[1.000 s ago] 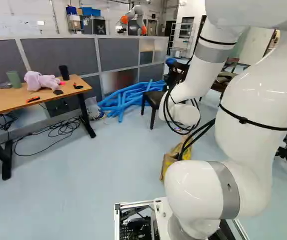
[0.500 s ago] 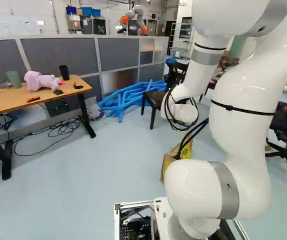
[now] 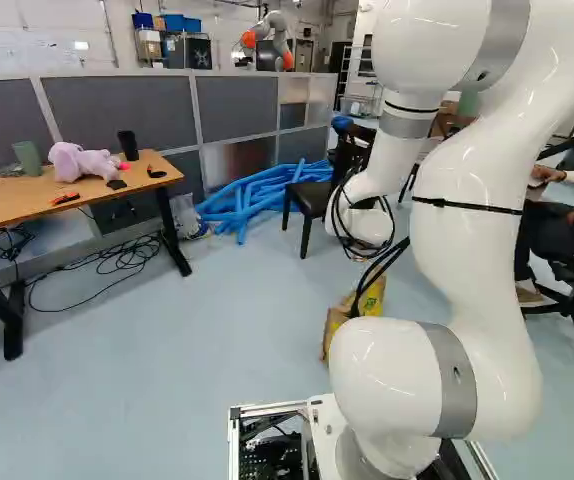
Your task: Pick up the bag on the ground and place it on the table
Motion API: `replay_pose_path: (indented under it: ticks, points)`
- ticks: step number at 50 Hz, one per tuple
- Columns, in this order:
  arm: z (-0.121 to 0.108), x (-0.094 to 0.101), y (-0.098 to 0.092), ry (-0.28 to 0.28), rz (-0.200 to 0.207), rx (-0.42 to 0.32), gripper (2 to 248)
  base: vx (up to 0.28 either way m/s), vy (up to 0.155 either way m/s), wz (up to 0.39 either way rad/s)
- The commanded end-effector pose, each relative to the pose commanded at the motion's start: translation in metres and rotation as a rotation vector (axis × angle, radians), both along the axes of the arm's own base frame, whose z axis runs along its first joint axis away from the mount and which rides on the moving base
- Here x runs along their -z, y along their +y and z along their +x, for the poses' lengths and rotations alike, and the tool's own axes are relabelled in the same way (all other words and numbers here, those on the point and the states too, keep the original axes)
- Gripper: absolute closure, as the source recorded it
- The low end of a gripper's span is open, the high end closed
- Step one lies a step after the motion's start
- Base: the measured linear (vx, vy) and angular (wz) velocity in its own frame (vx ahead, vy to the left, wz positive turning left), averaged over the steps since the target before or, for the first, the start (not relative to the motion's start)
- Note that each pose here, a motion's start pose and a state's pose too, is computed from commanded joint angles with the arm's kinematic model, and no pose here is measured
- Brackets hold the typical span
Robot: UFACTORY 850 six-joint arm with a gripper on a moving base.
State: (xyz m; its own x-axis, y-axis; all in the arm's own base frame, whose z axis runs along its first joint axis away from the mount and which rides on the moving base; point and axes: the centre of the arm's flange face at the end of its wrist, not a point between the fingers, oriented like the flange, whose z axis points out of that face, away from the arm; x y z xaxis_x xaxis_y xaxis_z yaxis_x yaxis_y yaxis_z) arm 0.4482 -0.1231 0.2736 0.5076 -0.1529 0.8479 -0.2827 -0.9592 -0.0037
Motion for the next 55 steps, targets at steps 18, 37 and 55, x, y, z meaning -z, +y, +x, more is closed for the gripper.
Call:
replay_pose_path:
  ticks: [18,37,55]
  points:
    - [0.025,0.026,-0.020,0.033,0.010,0.026,3,0.000,0.000,0.000]
    - [0.051,0.056,-0.040,0.076,0.024,0.048,3,0.000,0.000,0.000]
    - [0.074,0.087,-0.059,0.116,0.038,0.067,3,0.000,0.000,0.000]
